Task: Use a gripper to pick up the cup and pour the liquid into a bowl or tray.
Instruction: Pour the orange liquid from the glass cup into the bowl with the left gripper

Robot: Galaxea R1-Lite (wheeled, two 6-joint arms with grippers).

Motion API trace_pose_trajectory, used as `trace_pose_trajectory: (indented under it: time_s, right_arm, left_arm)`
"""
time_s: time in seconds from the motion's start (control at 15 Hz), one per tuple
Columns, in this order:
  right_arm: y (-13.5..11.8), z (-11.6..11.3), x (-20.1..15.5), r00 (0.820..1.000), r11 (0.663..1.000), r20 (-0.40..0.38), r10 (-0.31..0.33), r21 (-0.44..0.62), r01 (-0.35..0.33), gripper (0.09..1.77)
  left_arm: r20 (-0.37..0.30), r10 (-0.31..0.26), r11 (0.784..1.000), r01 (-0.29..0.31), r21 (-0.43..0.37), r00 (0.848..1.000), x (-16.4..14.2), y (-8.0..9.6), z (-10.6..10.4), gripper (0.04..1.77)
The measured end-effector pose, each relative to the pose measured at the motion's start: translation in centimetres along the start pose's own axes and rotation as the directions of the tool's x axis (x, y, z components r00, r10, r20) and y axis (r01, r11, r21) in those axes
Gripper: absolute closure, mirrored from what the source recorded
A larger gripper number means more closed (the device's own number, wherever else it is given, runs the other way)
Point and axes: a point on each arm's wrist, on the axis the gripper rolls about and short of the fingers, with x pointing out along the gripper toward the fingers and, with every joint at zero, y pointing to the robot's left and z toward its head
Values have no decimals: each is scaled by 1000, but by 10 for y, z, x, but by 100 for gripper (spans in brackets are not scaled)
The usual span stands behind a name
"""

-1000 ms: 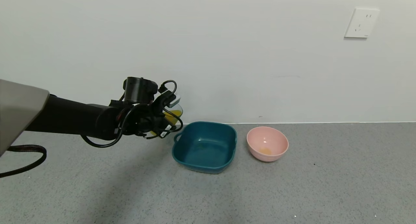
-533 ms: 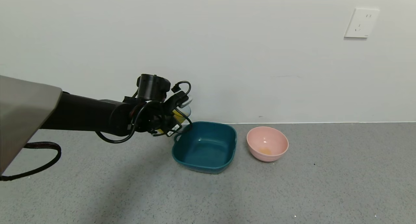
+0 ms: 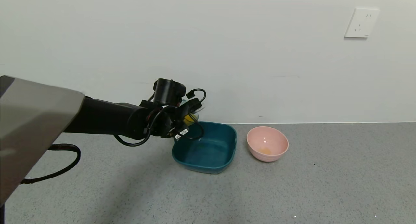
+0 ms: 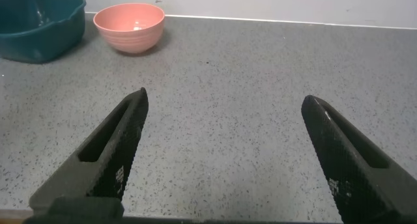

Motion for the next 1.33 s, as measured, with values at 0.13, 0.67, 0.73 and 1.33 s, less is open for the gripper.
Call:
trace_pose_trajectory:
  time_s: [0.13,0.67,0.73,1.33]
  right_arm:
    - [0,0,0,1000,1000,0,0,0,0,15]
    - [0,0,0,1000,1000,0,0,0,0,15]
    - [0,0,0,1000,1000,0,0,0,0,15]
    - [0,0,0,1000,1000,0,0,0,0,15]
  left_arm:
    - [-23,19,998,-17,56,1000,1,-5,2,52]
    - [-98,90,959,-60,278,991,2,-13,4,52]
    - [-97,91,952,-58,299,991,2,-13,4,52]
    - [-132,127,856,-41,515,983,-1,-17,5,52]
